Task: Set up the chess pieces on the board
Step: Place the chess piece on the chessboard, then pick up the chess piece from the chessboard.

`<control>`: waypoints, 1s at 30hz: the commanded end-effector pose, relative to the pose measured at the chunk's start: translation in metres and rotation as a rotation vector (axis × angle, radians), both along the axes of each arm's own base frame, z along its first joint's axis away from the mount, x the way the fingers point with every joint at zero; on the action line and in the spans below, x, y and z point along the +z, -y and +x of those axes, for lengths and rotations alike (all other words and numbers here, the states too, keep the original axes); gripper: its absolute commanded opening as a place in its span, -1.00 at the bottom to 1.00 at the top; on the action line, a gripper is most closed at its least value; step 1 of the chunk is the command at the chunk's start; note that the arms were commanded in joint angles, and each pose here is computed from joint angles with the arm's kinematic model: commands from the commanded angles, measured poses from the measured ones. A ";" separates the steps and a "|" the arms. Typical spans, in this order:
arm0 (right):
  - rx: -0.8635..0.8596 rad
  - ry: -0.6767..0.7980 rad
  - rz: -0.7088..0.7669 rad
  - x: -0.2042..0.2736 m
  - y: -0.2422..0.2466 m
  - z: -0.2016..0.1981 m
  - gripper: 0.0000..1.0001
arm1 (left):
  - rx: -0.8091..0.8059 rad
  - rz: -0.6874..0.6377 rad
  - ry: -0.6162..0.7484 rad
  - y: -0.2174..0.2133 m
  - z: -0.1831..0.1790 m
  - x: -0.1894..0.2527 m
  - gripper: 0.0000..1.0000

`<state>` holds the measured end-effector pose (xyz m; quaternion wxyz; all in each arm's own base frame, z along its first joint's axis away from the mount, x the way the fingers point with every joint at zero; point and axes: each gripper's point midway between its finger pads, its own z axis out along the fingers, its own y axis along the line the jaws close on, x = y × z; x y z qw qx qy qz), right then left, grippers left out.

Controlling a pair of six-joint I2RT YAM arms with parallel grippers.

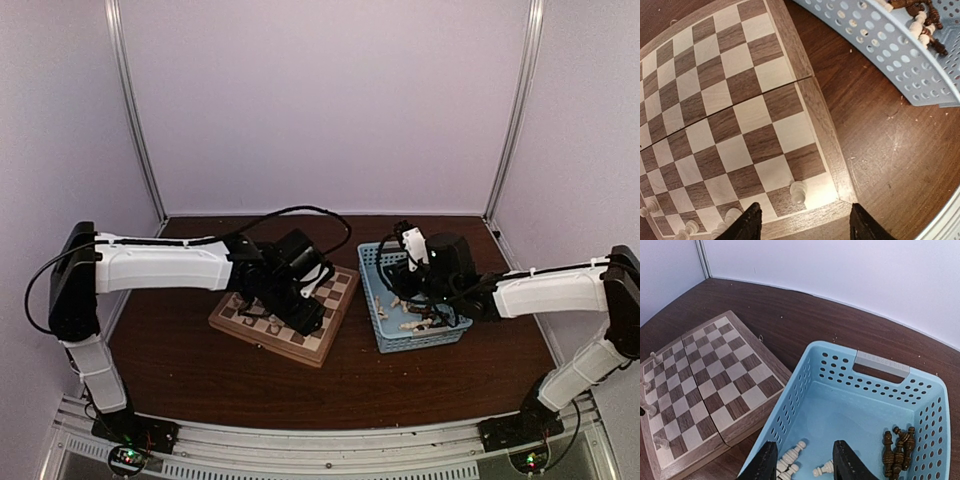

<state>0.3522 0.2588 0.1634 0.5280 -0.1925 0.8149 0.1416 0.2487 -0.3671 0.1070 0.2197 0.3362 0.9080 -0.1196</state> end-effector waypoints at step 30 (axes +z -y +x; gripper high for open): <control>-0.057 0.068 -0.015 0.003 0.009 0.010 -0.19 | 0.057 0.202 -0.095 -0.001 0.006 -0.047 -0.73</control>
